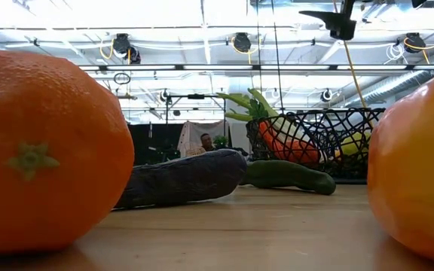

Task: Build produce basket
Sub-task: Put the green lime into the black woven basket

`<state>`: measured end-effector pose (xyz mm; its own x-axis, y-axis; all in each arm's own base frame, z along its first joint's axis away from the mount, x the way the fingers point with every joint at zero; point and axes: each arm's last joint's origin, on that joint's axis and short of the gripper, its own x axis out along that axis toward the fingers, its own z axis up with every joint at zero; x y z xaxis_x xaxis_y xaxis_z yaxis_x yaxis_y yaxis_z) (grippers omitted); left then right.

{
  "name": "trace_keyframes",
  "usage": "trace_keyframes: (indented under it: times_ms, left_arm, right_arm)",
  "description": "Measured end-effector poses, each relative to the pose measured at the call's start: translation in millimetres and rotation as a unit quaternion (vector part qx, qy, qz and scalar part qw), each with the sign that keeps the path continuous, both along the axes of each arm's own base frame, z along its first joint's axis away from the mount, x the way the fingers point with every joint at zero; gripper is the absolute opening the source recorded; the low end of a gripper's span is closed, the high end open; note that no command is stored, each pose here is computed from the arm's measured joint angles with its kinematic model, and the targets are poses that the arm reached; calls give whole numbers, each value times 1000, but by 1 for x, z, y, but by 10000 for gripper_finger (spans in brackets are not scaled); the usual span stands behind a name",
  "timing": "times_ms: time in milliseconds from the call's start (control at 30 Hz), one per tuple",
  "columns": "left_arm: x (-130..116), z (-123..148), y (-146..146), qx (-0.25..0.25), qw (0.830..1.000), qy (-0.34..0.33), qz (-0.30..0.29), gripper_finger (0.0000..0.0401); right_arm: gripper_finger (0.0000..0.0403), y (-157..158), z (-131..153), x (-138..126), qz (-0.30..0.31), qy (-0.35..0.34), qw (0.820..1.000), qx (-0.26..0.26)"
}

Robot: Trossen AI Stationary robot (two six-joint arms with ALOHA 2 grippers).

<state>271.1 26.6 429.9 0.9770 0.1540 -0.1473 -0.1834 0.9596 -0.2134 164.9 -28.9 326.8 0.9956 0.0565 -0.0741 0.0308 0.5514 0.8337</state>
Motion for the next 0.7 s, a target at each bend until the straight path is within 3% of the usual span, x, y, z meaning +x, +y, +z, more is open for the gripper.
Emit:
trace_keyframes:
  times_ms: [133,267,367,500,700]
  left_arm:
    - [0,0,0,92,996,15,-14,290]
    - [1,-1,1,114,993,22,-6,291]
    - [2,-2,2,94,995,23,18,291]
    - [1,-2,3,39,998,14,46,291]
    - [-1,-11,4,-96,992,28,83,291]
  right_arm:
    - [377,-2,0,0,-44,2,995,86]
    - [377,-4,0,0,-82,-1,983,162]
    - [377,-5,0,0,-102,-5,977,187]
    - [377,-5,0,0,-128,-10,975,181]
    - [377,-10,-2,2,-197,-18,961,195]
